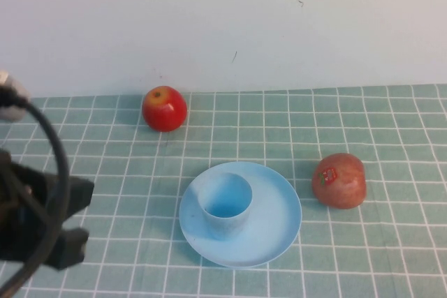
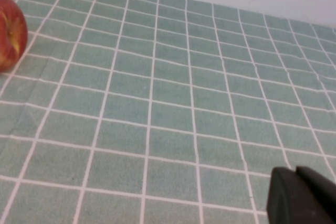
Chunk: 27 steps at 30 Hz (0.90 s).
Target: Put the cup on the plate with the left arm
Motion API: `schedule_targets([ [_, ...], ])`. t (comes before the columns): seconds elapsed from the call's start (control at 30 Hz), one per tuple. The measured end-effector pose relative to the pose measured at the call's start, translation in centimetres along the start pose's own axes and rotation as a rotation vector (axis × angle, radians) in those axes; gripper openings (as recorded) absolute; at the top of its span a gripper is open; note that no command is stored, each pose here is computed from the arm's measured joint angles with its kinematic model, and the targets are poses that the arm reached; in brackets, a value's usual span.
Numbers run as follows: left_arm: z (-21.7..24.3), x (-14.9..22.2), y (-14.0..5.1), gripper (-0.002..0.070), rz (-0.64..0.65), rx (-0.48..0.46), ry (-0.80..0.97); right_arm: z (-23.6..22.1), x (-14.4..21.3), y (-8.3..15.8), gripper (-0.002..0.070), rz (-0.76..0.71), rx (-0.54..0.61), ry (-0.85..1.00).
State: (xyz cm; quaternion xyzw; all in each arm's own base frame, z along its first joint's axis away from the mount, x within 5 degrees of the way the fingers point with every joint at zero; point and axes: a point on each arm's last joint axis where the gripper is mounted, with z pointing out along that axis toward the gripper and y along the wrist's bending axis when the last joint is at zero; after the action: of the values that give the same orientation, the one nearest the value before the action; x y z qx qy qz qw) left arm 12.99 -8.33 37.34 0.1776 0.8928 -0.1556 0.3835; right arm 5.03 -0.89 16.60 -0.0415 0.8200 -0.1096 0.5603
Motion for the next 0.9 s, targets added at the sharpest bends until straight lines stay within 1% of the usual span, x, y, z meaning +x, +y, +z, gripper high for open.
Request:
schedule_targets([
  [0.13, -0.7, 1.8, 0.3, 0.0002, 0.012, 0.001, 0.004, 0.0, 0.0, 0.0, -0.0002, 0.0, 0.0, 0.0],
  [0.37, -1.4, 2.2, 0.2, 0.0002, -0.014, 0.022, -0.007, 0.0, 0.0, 0.0, -0.0002, 0.0, 0.0, 0.0],
  [0.57, -1.2, 2.7, 0.3, 0.0002, -0.015, 0.012, 0.025, 0.0, 0.0, 0.0, -0.0002, 0.0, 0.0, 0.0],
  [0.73, -0.9, 3.0, 1.1, 0.0002, 0.017, -0.054, -0.026, 0.0, 0.0, 0.0, -0.0002, 0.0, 0.0, 0.0],
  [0.83, -0.6, 3.9, 2.2, 0.0002, -0.036, -0.097, -0.148, 0.0, 0.0, 0.0, -0.0002, 0.0, 0.0, 0.0],
  [0.9, -0.4, 5.3, 3.3, 0.0002, -0.074, -0.145, -0.255, 0.0, 0.0, 0.0, -0.0002, 0.0, 0.0, 0.0],
])
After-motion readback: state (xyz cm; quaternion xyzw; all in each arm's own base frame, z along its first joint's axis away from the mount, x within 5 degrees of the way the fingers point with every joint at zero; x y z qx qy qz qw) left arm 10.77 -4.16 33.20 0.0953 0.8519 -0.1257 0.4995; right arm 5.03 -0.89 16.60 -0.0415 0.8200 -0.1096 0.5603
